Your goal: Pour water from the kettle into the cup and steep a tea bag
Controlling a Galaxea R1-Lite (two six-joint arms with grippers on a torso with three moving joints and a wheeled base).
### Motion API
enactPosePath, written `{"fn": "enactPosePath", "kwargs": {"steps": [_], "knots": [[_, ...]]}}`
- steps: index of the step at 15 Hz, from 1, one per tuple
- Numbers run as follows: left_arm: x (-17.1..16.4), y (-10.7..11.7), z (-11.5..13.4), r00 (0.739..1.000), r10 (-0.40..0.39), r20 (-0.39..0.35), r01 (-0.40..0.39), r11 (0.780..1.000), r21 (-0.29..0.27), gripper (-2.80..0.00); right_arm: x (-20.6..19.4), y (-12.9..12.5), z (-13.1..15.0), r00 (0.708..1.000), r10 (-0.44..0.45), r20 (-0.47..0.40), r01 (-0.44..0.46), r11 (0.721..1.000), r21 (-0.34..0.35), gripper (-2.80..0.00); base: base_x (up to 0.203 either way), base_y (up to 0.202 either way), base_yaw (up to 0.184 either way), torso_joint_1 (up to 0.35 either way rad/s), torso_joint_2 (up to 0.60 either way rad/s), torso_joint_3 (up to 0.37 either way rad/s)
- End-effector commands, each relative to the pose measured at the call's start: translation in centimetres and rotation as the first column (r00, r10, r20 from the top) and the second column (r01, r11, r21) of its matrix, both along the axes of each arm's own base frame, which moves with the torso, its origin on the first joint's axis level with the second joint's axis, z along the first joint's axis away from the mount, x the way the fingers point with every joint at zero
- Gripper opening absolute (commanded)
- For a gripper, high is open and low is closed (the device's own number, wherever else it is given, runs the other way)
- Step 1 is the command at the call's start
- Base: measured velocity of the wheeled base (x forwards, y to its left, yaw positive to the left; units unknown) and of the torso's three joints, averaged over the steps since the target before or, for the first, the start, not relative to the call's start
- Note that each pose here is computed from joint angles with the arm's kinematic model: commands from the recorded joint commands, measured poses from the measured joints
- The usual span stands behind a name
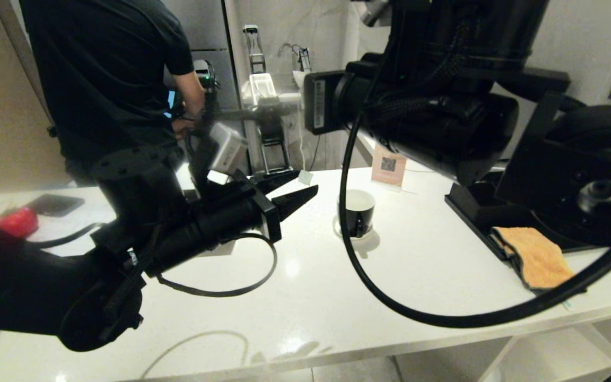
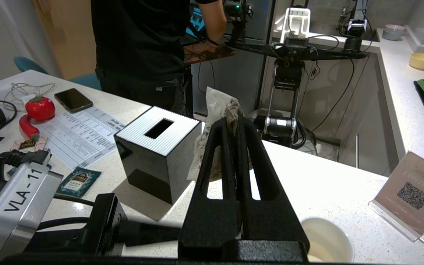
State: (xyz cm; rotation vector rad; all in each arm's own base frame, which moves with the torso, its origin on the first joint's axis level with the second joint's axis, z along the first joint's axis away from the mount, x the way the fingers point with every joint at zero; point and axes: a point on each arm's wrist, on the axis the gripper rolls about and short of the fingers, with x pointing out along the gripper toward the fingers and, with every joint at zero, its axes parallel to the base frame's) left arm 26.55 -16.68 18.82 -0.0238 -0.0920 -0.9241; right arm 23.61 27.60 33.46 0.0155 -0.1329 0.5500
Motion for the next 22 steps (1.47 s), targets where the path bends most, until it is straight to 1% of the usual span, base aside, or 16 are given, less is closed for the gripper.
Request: {"fn": "enactPosePath", "kwargs": {"steps": [1,8,22], "knots": [[-0.03,0.01,0.10,1.000,-0.003,0.006,0.003,1.000,-0.004,-2.80,-0.03,-0.02,0.03,1.000,-0.002,0.001,0.002,1.000,-0.001,-2.80,0.000,0.000,0.000,0.000,0.00,0.000],[-0.25,0.15,0.21,1.000,-0.001,0.009,0.001,1.000,-0.005,-2.80,-0.37,-0.43,-0.03,1.000,-0.002,-0.002,0.002,1.000,-0.005,-2.80,0.000,0.000,0.000,0.000,0.00,0.000],[-0.54,0.32,0.56,1.000,0.001,0.018,-0.001,1.000,-0.010,-2.80,-0.38,-0.45,0.05,1.000,-0.003,0.000,0.003,1.000,-0.002,-2.80,0.000,0.000,0.000,0.000,0.00,0.000]]}}
